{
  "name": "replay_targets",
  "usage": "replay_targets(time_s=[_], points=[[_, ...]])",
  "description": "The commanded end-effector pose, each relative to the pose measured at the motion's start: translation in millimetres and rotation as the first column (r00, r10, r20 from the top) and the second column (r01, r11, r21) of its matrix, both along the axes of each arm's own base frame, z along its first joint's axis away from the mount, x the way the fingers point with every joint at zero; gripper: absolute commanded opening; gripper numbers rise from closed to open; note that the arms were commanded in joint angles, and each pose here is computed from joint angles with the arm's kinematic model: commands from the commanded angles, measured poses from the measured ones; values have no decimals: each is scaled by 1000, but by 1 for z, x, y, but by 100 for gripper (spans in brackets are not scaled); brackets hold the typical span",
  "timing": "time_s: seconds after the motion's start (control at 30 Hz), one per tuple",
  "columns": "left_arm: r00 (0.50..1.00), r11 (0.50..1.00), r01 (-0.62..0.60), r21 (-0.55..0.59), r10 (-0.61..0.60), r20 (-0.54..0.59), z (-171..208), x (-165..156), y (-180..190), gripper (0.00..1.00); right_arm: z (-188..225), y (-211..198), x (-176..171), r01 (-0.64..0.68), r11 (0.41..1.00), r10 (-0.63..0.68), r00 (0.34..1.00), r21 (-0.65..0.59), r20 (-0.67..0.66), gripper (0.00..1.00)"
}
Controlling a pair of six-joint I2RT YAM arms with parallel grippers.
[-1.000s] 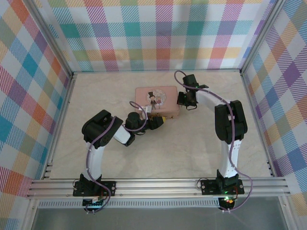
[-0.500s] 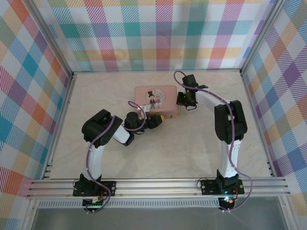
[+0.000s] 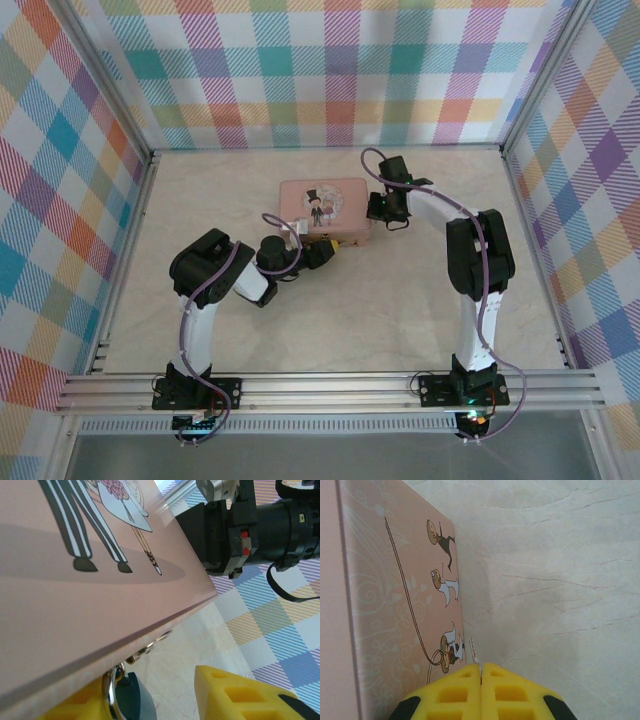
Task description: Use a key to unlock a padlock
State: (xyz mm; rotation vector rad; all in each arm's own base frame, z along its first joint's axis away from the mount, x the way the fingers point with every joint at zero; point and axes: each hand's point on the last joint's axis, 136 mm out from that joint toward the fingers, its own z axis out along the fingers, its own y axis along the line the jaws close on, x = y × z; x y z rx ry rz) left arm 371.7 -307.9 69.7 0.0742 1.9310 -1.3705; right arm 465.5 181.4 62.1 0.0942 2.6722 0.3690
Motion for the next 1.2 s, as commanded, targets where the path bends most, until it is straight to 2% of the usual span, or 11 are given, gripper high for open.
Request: replay_targets(time_s=[0.0, 0.13, 0.27, 0.47, 0.7, 0.73, 0.77, 0.83, 0.97, 1.17], points=[[918, 983, -99, 155, 150, -366, -99, -18, 41, 40, 11, 8, -2, -21, 1000, 20, 999, 21, 28, 0], [906, 978, -106, 180, 170, -388, -106, -19, 45, 39, 13, 8, -2, -22, 1000, 22, 999, 19, 34, 0], [885, 972, -110, 206, 190, -426, -115, -24, 50, 45, 13, 8, -2, -23, 1000, 23, 999, 21, 35, 0], [857, 968, -105, 228, 204, -473, -124, -30, 53, 46, 11, 10, -1, -23, 999, 22, 999, 26, 30, 0], [818, 958, -97, 270, 231, -527, -137, -38, 59, 37, 14, 11, 1, -26, 999, 26, 999, 23, 40, 0], [813, 956, -94, 279, 235, -533, -140, -40, 60, 29, 13, 11, 1, -27, 999, 26, 999, 23, 40, 0], [806, 954, -93, 287, 241, -541, -142, -42, 61, 27, 14, 11, 1, -27, 999, 26, 999, 23, 41, 0], [801, 954, -83, 289, 236, -550, -146, -44, 61, 15, 14, 11, 1, -26, 999, 25, 999, 23, 44, 0], [795, 954, -82, 290, 238, -559, -149, -45, 62, 16, 15, 12, 1, -30, 999, 29, 999, 25, 46, 0], [798, 959, -91, 270, 232, -556, -145, -43, 60, 26, 13, 14, 0, -34, 999, 33, 999, 33, 40, 0]])
